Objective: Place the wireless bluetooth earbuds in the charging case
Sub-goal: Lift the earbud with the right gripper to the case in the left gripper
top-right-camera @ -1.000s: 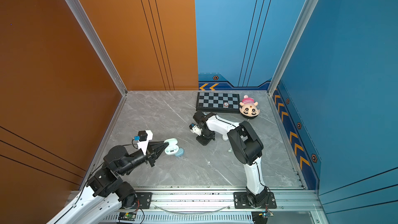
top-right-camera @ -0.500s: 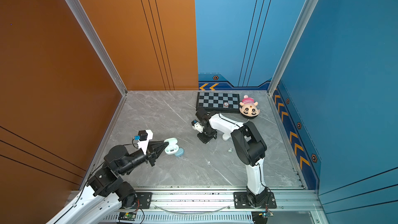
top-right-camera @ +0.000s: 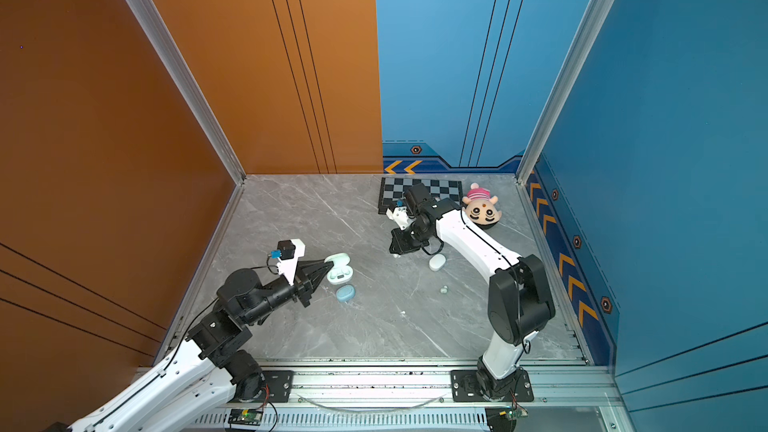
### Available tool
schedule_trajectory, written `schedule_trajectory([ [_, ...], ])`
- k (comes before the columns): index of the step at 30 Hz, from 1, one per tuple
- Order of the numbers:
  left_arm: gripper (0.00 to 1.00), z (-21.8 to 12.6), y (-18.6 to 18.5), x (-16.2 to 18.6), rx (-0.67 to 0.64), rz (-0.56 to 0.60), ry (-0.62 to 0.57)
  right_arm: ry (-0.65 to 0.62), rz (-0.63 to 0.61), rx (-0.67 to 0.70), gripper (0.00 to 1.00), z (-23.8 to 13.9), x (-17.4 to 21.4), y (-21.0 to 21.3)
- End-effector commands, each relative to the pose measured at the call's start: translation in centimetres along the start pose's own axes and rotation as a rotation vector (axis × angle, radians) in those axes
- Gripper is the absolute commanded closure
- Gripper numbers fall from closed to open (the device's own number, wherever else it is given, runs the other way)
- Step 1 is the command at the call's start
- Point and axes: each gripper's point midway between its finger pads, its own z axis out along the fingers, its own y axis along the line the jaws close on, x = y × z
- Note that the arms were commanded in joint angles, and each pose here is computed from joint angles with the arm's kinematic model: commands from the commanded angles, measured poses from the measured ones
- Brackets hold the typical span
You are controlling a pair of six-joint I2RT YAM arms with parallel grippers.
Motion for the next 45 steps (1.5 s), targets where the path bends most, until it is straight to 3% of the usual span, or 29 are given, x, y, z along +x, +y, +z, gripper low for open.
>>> schedule_trajectory([
  [1, 1.00, 0.6, -0.3, -2.2, 0.004, 0.046, -0.082, -0.052, 0.063, -0.133, 0.85, -3.3, -0.5, 3.7],
  [10, 1.00, 2.6, -0.2, -3.7, 0.002, 0.069, -0.107, -0.212, 0.104, -0.336, 0.85, -9.3, -1.9, 9.5],
  [16, 1.00, 3.5, -0.6, -4.5, 0.015, 0.085, -0.114, -0.256, 0.104, -0.455, 0.84, -11.2, -2.1, 13.0],
  [26, 1.00, 4.0, -1.5, -5.3, 0.038, 0.095, -0.122, -0.244, 0.083, -0.503, 0.84, -10.6, -2.2, 15.3],
  [45, 1.00, 4.3, -2.2, -6.3, 0.049, 0.105, -0.145, -0.178, 0.090, -0.483, 0.85, -7.9, -0.4, 15.0],
])
